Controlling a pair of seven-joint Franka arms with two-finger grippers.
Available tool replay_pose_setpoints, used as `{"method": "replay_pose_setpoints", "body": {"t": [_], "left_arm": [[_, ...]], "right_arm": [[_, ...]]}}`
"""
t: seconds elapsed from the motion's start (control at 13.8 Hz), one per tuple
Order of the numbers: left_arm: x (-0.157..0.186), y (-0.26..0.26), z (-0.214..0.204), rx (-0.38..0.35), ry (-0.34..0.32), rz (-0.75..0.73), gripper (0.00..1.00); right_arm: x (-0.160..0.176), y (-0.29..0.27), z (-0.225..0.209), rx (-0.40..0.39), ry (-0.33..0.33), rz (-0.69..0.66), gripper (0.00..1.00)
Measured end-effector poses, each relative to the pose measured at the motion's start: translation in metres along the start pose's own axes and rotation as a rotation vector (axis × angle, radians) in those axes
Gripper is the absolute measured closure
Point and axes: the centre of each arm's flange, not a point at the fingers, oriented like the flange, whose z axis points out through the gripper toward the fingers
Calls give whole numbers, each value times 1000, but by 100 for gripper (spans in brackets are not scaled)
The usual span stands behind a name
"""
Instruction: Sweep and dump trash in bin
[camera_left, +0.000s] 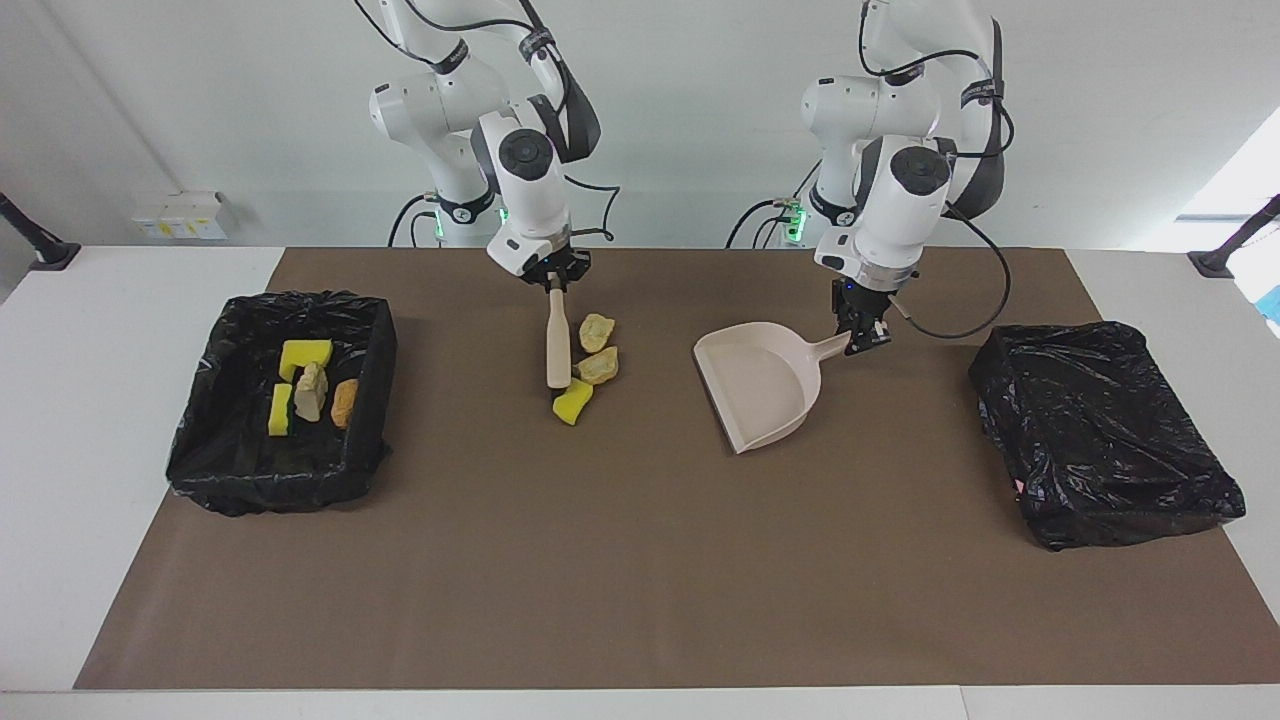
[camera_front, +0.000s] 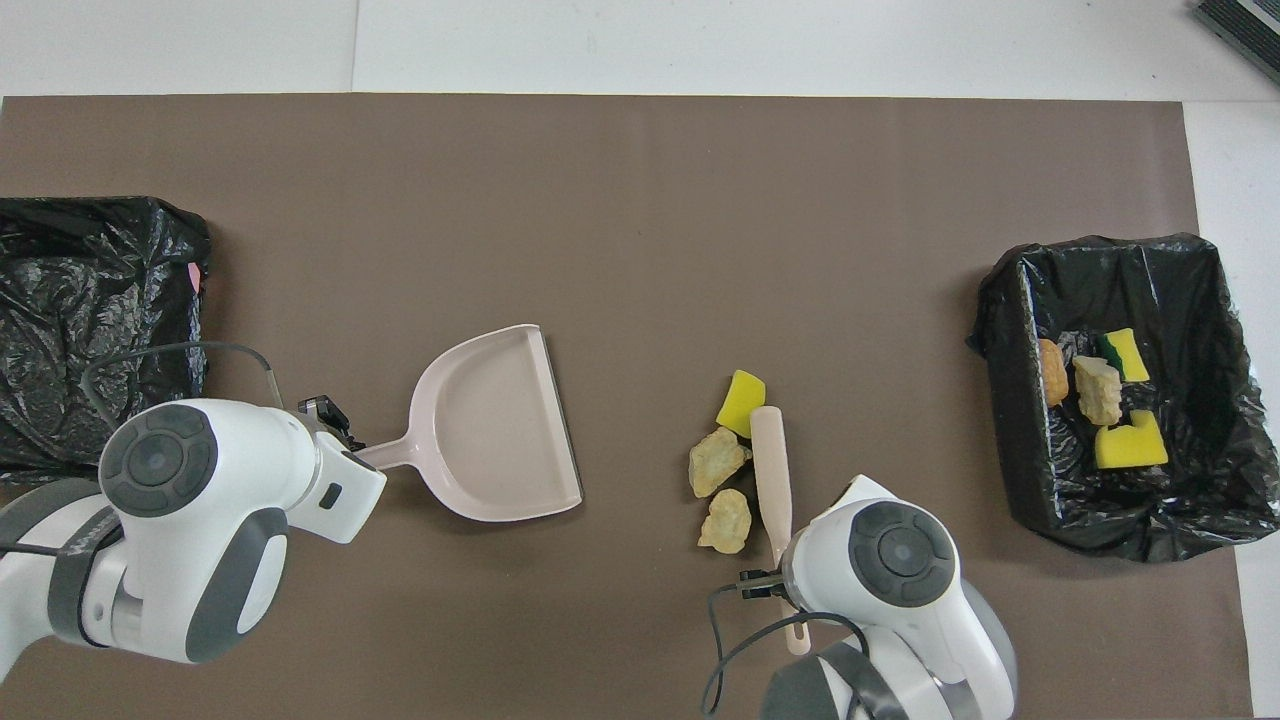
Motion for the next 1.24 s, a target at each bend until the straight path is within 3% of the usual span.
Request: {"method": "replay_pose_setpoints", "body": {"t": [0.51,0.73,1.02,1.24], "left_arm": [[-5,7,9,-60,-35,-1,68],[-5,11,13,-73,-43,3,68],[-6,14,17,-81,-48,3,68],[-6,14,16,-81,-48,-5,68]], "right_arm": [[33,-99,5,30,-14,62,74],[46,-156,-4,113,-24,37,74],[64,-211,-26,279,-22,62,74],[66,-230,-51,337,-24,53,74]]}}
